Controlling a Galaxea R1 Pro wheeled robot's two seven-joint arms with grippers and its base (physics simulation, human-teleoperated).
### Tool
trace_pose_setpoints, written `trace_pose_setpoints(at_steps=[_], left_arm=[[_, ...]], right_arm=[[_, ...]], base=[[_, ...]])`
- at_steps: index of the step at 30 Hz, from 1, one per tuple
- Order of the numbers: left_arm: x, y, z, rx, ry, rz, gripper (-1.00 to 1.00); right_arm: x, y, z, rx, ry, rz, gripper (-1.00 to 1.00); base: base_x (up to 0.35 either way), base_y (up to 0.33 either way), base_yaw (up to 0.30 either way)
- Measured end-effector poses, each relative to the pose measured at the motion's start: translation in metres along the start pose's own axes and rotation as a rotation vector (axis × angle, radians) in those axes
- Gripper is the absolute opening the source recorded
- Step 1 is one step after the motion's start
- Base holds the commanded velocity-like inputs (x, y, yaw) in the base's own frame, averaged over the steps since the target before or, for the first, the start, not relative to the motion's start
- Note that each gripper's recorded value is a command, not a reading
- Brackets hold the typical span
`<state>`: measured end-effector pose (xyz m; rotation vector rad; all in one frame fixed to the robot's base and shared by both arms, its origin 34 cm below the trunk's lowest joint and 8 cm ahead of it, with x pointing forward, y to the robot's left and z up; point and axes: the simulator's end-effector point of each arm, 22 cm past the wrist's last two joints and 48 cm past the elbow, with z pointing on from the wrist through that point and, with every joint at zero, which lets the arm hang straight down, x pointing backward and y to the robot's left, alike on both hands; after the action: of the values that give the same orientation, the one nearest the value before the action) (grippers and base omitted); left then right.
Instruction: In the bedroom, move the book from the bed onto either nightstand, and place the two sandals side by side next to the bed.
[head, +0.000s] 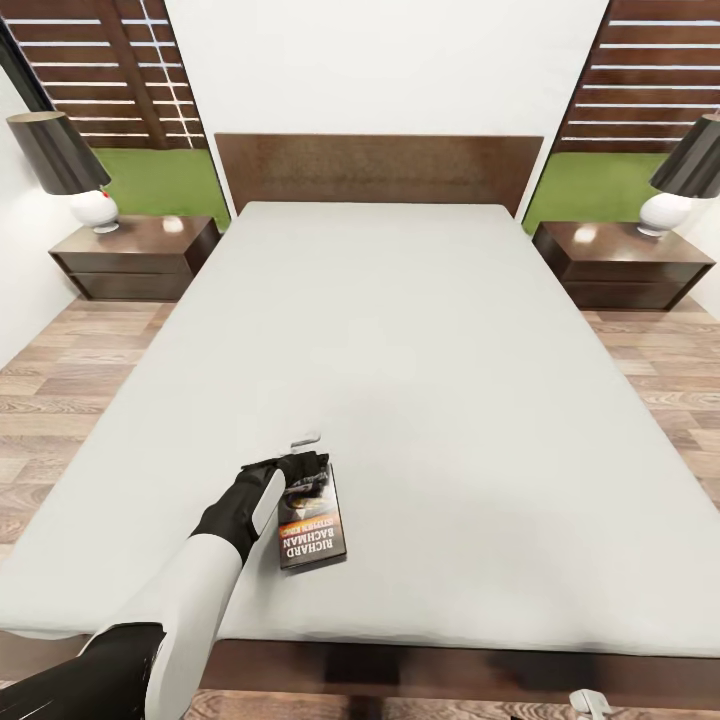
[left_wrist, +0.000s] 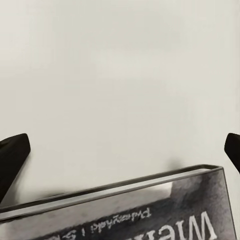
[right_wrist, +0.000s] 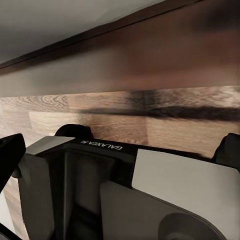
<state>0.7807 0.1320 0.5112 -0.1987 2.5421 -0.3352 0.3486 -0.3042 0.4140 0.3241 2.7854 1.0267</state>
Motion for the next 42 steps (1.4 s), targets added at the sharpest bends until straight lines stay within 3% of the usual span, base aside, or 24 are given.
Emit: trace_pose_setpoints(at_steps=[42], left_arm=[[0.0006,-0.0015,0.0005,0.007,-0.001,-0.005,1.00]], right_arm=[[-0.0001,0.0000,0.0000,0.000,0.000,0.000,1.00]], base=[[-0.023,0.000,0.000]])
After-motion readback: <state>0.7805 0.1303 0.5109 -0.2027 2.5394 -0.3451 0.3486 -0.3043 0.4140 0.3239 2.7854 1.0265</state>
